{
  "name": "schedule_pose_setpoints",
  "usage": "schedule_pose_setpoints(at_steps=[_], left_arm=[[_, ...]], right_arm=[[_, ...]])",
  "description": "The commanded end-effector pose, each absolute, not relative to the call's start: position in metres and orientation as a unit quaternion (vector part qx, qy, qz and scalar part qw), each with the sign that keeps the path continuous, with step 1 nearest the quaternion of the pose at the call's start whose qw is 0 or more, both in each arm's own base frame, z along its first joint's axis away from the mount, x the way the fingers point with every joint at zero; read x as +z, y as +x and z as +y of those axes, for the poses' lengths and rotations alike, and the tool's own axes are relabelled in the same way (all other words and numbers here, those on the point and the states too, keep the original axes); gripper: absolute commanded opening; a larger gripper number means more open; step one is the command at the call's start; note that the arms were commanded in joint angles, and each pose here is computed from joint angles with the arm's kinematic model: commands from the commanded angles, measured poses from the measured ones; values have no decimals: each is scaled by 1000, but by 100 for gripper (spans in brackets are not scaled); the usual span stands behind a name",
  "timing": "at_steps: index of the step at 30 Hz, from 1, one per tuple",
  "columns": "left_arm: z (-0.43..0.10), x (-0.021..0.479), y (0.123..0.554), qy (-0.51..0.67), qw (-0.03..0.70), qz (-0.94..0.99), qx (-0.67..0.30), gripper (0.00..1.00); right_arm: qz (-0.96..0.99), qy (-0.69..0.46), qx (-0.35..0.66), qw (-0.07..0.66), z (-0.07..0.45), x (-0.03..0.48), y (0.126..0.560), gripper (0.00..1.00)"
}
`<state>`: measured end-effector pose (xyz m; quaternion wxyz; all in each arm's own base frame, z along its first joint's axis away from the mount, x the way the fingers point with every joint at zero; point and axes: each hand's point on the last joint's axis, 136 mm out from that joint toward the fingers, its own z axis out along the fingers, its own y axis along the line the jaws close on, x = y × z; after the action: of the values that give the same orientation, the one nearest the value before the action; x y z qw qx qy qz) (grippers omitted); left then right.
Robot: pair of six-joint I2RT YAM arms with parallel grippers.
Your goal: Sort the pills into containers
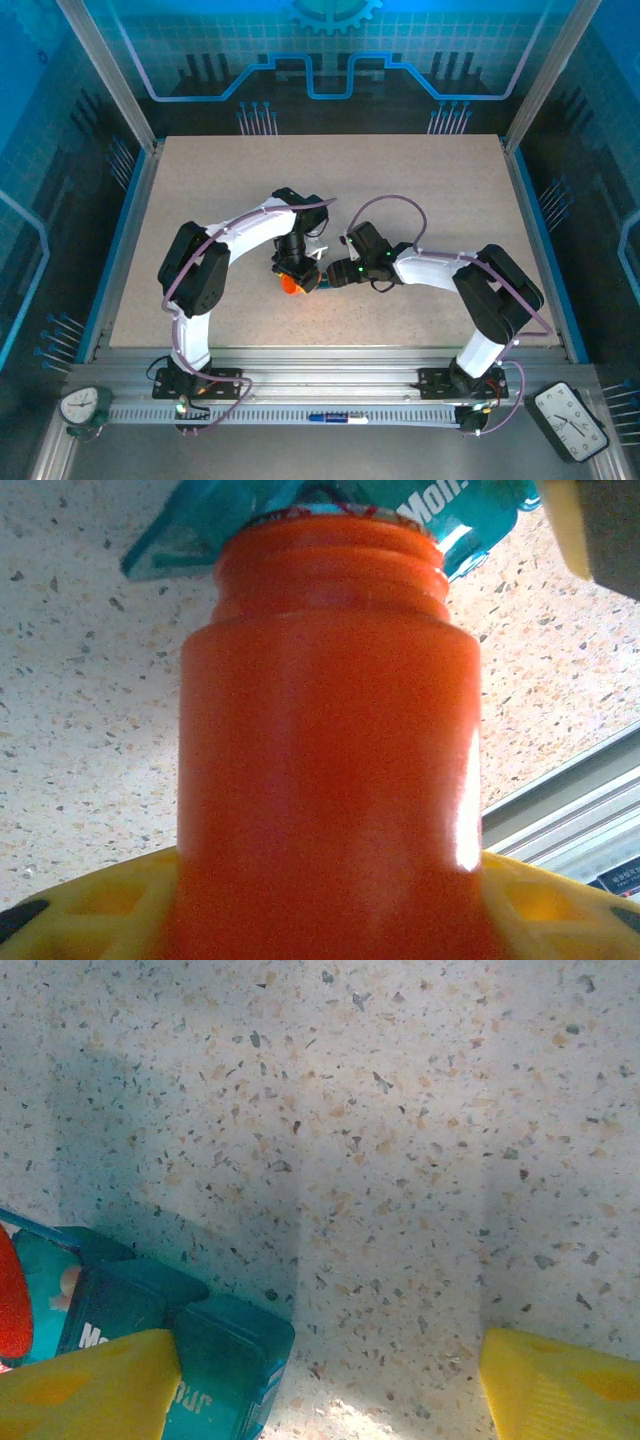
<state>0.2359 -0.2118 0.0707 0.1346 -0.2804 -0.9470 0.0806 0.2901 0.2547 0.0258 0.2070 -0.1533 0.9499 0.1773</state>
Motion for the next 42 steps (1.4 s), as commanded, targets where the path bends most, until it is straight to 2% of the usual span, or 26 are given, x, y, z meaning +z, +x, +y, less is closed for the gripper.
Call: schedule_pose_setpoints(at_steps=[1, 21, 42], left_arm=[[-208, 71, 233, -287, 151, -943, 71, 0], [-209, 58, 226, -274, 135, -948, 89, 0], [-217, 50, 230, -256, 51, -956, 137, 0]], right_arm=[[966, -155, 137, 153, 237, -5, 267, 80], [970, -143, 132, 148, 234, -9, 266, 80], [975, -122, 131, 133, 230, -20, 265, 80]])
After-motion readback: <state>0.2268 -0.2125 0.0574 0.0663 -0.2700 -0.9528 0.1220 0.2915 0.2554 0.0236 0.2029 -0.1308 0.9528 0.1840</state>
